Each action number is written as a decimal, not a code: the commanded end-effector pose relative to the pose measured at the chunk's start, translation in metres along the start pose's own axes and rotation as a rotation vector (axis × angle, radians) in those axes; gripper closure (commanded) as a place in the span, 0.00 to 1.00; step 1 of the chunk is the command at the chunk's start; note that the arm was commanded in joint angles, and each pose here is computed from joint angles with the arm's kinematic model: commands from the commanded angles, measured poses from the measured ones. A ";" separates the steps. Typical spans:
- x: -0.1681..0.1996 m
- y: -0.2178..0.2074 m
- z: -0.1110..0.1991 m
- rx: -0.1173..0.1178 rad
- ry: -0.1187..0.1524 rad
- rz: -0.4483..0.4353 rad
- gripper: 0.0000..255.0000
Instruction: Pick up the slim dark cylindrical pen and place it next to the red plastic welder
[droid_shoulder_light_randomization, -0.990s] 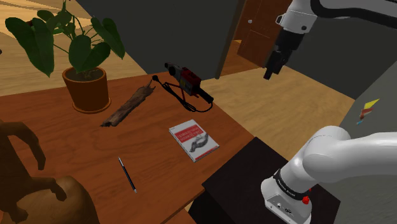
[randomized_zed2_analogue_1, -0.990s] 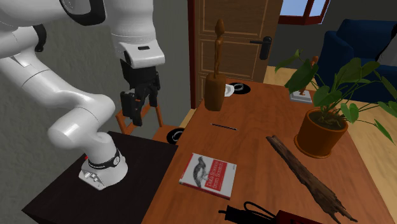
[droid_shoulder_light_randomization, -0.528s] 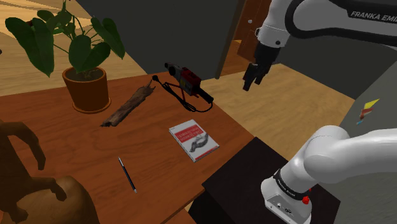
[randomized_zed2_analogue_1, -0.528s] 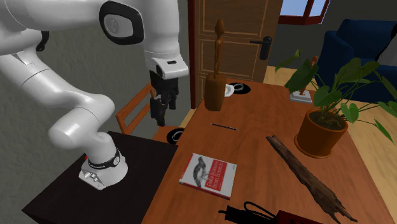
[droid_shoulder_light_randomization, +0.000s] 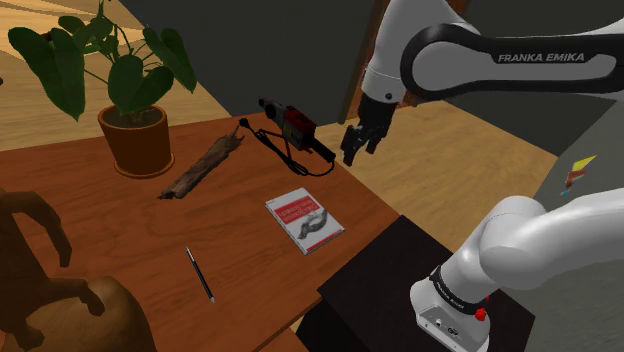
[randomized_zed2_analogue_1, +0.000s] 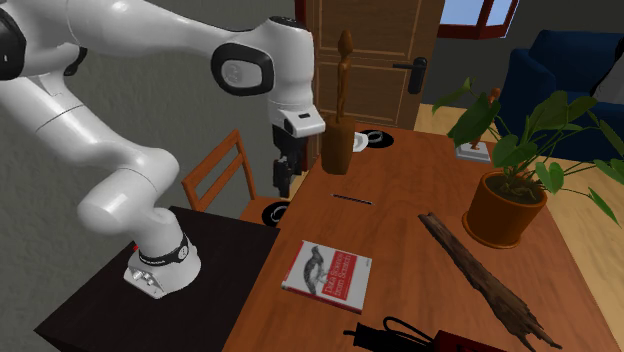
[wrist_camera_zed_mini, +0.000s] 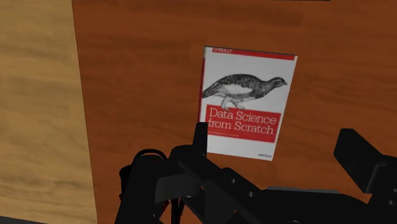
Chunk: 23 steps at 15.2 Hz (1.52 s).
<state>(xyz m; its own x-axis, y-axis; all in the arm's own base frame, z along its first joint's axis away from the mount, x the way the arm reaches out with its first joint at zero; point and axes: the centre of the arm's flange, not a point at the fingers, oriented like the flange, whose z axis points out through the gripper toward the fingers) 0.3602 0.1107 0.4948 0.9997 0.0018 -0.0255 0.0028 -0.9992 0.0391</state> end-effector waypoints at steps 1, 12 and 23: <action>0.011 -0.017 0.013 0.000 0.003 0.007 0.00; 0.064 -0.128 0.090 -0.002 0.017 0.039 0.00; 0.122 -0.236 0.166 -0.005 0.031 0.070 0.00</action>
<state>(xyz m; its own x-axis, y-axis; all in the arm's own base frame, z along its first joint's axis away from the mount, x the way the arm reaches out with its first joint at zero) 0.4722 0.3317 0.3235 0.9980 -0.0629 0.0071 -0.0632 -0.9970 0.0438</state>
